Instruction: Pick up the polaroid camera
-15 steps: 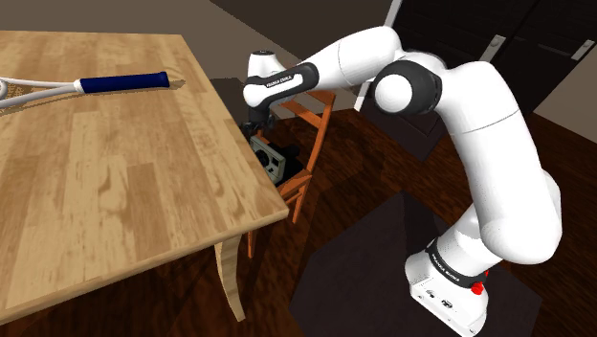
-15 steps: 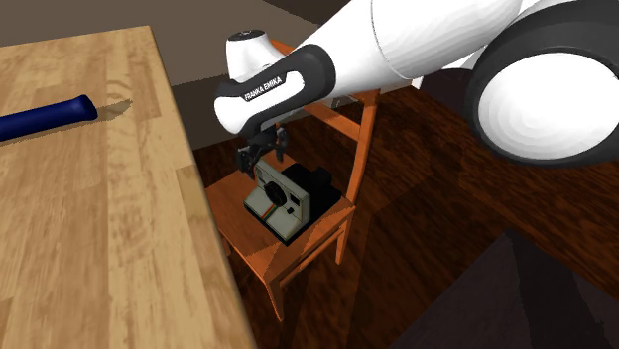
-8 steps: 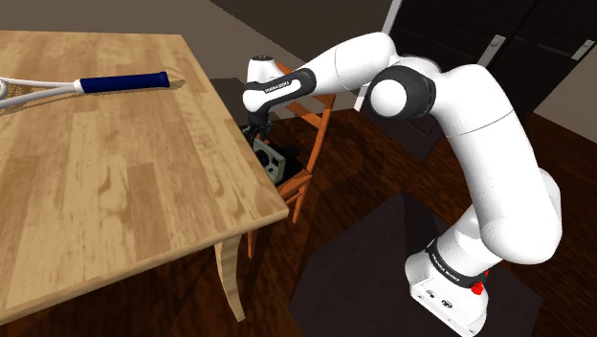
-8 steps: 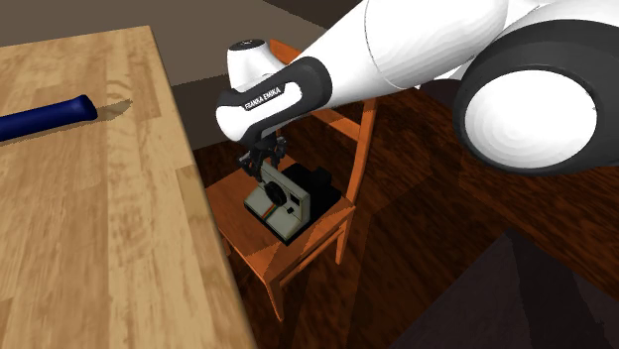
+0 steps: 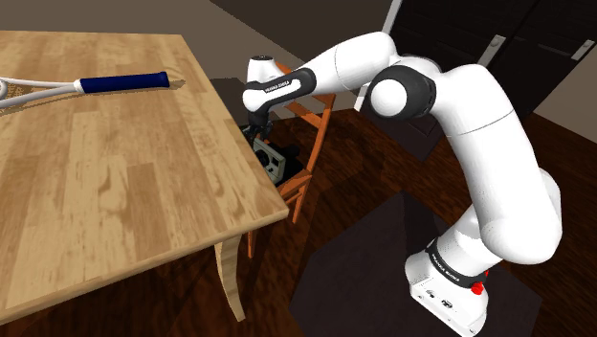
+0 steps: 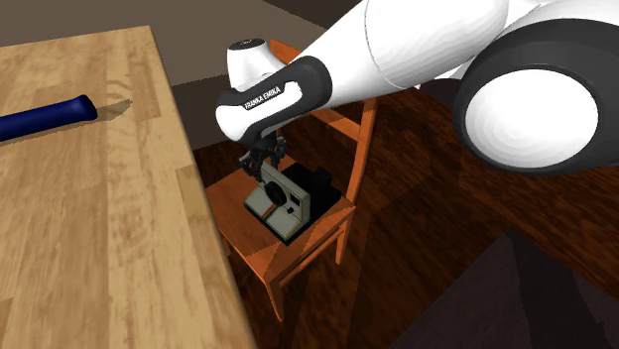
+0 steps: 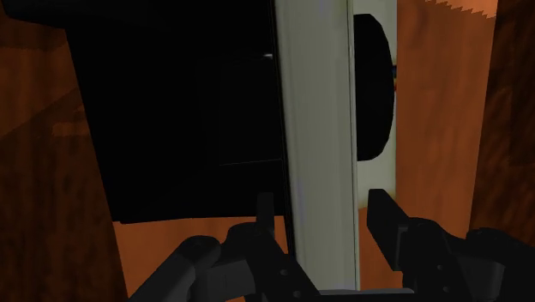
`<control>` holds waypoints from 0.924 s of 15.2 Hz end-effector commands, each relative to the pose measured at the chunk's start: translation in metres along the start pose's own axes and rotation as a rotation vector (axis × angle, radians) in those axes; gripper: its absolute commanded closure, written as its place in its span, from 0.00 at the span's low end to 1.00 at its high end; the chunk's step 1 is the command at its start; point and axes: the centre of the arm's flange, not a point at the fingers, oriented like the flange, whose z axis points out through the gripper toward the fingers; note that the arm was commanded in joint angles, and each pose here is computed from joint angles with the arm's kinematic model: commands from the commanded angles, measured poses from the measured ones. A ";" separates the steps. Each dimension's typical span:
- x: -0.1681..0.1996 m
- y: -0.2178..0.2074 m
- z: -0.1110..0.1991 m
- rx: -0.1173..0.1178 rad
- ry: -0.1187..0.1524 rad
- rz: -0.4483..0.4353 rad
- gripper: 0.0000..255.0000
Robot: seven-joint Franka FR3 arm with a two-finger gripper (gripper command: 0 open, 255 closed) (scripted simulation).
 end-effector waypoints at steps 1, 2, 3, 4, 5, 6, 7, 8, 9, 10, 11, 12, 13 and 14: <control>0.000 0.000 -0.008 0.000 0.001 0.000 1.00; 0.000 0.000 -0.014 0.000 0.001 0.000 1.00; 0.000 -0.001 -0.019 0.000 0.001 0.000 1.00; 0.000 -0.001 -0.024 0.000 0.001 0.000 1.00; 0.000 -0.001 -0.029 0.000 0.001 0.000 1.00; -0.001 -0.001 -0.035 0.000 0.001 0.000 1.00; -0.001 -0.001 -0.040 0.000 0.001 0.000 1.00; -0.001 -0.001 -0.045 0.000 0.001 0.000 1.00; -0.001 -0.001 -0.051 0.000 0.001 0.000 1.00; -0.001 -0.001 -0.056 0.000 0.001 0.000 1.00; -0.001 -0.001 -0.061 0.000 0.001 0.000 1.00; -0.001 -0.001 -0.066 0.000 0.001 0.000 1.00; -0.001 -0.001 -0.072 0.000 0.001 0.000 1.00; -0.001 -0.001 -0.077 0.000 0.001 0.000 1.00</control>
